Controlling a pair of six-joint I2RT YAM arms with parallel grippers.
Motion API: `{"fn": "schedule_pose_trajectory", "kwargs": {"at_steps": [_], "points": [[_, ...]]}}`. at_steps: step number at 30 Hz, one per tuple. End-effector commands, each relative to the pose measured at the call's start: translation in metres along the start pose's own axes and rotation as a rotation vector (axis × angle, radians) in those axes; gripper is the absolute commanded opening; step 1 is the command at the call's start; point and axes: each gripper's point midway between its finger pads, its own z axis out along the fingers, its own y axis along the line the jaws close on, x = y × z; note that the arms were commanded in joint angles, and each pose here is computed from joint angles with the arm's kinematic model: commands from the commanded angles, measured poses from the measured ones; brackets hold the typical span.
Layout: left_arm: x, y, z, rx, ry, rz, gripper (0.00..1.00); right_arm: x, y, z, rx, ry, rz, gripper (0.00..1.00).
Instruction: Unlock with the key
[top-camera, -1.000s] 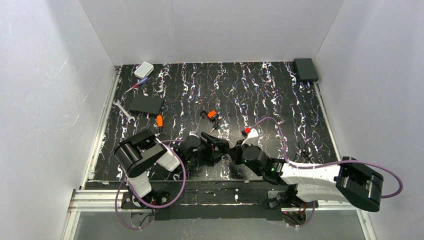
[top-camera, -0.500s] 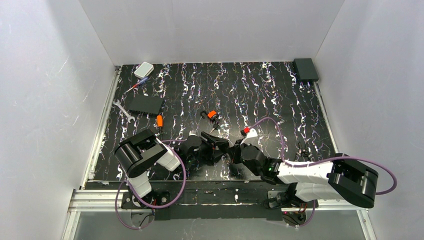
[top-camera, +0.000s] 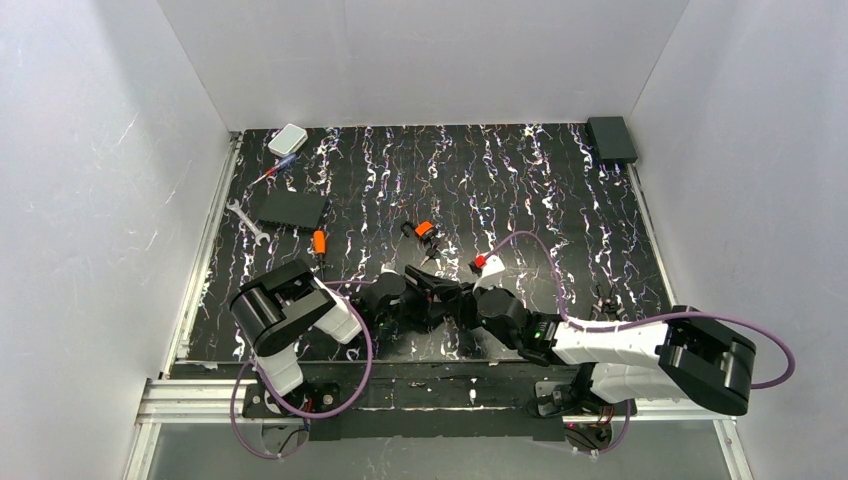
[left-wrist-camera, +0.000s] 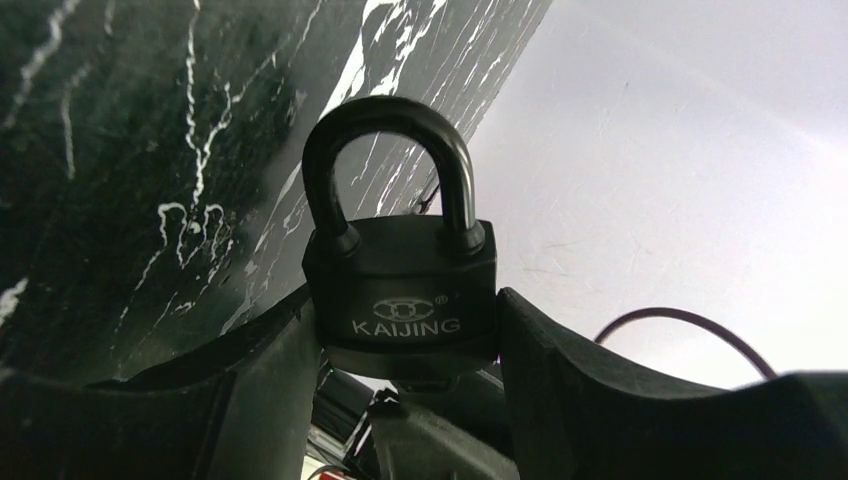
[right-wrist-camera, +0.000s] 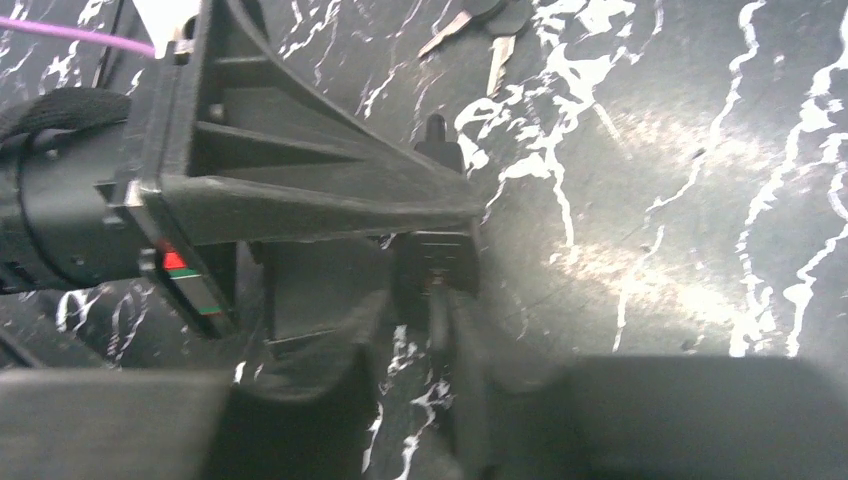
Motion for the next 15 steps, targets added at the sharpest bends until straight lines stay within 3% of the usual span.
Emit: {"fn": "schedule_pose_trajectory", "kwargs": {"at_steps": [1,3,9,15], "points": [[0.04,-0.009,-0.007,0.028,0.142,0.004,0.0,-0.019,0.021,-0.008,-0.077,0.008,-0.052,0.51],[0.036,-0.008,-0.007,0.03,0.122,0.0,0.0,-0.023,0.02,-0.015,-0.082,0.007,-0.053,0.58],[0.029,-0.007,-0.002,0.027,0.093,-0.015,0.0,-0.034,0.013,-0.036,-0.058,0.018,-0.037,0.64],[0.033,-0.012,0.003,0.034,0.105,-0.014,0.0,-0.033,0.007,-0.045,-0.034,0.035,0.004,0.58]]}}
